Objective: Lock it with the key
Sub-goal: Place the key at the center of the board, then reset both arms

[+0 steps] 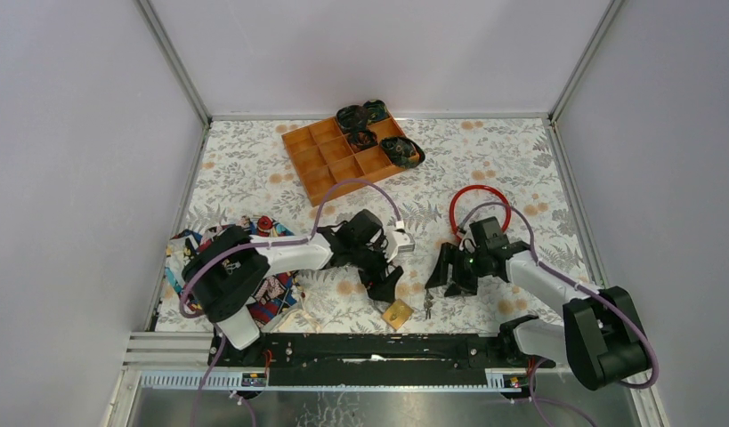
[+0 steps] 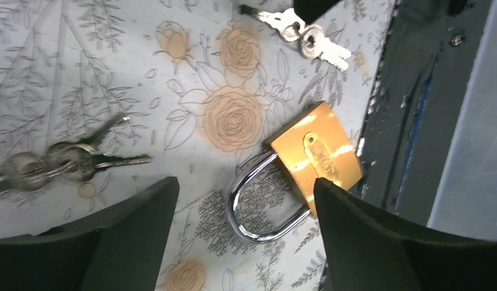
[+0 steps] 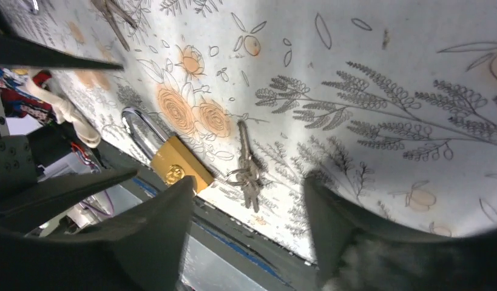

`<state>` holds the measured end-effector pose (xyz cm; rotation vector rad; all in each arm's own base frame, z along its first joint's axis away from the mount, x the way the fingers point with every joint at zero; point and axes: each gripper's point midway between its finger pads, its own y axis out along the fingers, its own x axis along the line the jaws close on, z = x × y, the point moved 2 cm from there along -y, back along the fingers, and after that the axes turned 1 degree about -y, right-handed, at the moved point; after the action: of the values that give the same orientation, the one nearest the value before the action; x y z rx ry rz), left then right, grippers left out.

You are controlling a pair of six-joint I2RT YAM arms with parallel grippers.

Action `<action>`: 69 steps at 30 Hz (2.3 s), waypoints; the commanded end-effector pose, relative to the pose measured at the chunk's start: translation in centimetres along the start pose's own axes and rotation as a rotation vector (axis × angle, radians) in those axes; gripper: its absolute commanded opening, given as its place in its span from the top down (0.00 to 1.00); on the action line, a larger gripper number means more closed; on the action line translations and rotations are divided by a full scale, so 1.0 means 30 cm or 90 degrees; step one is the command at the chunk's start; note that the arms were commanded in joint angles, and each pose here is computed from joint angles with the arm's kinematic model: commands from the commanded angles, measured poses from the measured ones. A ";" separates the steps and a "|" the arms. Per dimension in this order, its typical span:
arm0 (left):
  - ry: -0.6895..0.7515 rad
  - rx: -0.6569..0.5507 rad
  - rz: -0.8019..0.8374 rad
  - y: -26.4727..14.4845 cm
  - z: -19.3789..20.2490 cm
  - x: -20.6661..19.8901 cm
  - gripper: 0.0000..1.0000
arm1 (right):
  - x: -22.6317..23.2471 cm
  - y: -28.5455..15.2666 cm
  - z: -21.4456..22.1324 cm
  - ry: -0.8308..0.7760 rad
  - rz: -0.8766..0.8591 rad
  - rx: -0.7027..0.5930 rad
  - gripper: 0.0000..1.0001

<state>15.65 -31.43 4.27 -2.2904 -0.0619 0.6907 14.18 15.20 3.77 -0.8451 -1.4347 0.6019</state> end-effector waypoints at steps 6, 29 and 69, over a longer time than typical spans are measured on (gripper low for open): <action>-0.002 -0.098 -0.255 -0.166 -0.144 0.118 0.02 | 0.118 -0.205 -0.170 -0.066 0.070 -0.149 0.00; -0.321 -0.627 -0.895 -1.118 0.186 0.573 0.02 | -0.181 -0.742 -0.538 0.143 0.557 -0.839 0.00; -0.235 -0.514 -0.698 -0.867 0.286 0.486 0.01 | -0.278 -0.577 -0.332 0.053 0.337 -0.915 0.00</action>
<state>27.79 -3.56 9.39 -2.2834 -1.9317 0.5115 20.72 -3.06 11.55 -2.3730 -1.4522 -0.1510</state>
